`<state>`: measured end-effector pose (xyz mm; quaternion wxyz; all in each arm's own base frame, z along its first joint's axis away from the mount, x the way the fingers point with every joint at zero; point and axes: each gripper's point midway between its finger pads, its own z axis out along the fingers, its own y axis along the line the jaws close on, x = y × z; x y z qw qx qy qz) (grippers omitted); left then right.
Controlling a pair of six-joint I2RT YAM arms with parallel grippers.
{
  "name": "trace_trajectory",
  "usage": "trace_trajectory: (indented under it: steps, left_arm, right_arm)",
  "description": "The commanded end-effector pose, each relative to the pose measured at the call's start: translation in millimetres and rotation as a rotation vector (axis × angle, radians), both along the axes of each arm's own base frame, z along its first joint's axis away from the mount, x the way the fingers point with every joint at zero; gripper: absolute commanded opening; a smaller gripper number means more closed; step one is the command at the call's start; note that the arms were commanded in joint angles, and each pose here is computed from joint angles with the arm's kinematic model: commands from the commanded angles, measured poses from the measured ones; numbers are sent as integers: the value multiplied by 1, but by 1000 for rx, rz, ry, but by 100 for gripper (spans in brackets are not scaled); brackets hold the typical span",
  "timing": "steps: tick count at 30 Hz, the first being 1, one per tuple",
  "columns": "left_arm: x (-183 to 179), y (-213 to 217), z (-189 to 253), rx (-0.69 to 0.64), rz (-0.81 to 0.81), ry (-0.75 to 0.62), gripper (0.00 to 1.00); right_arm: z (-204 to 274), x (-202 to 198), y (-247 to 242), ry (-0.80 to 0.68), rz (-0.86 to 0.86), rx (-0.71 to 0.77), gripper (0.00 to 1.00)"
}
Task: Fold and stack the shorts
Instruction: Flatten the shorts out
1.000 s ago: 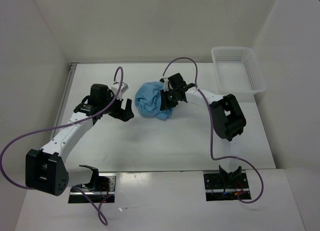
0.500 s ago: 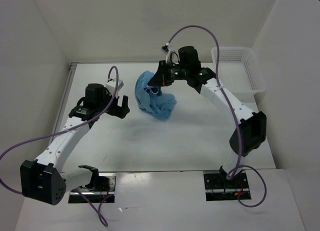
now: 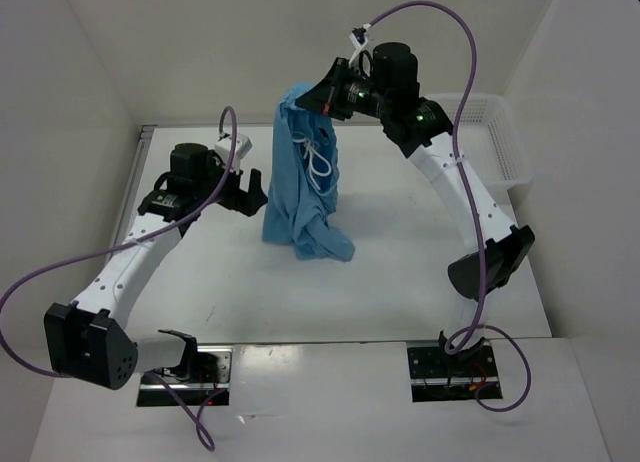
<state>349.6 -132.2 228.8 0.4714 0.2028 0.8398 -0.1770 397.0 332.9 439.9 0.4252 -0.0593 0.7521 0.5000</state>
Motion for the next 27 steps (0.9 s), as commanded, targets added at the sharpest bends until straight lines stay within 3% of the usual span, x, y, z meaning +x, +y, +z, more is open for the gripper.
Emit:
trace_trajectory:
  steps: [1,11,13,15,20,27]
  left_arm:
    - [-2,-25,-11,-43,-109,39,100]
    - [39,0,-125,98,87,21,100]
    - [41,2,-143,116,99,48,100]
    - [39,1,-158,123,89,86,100]
    - [74,4,-144,130,153,-13,100]
    - [100,-28,-146,65,37,17,96]
  right_arm:
    - [-11,20,-8,24,-93,-32,0]
    - [-4,-28,-4,-185,155,-85,0]
    - [-16,-31,-21,-206,179,-119,0]
    - [-45,-29,-42,-132,183,-133,0]
    - [-78,-13,-122,-135,66,-210,0]
    - [-147,-40,-142,-113,135,-348,0]
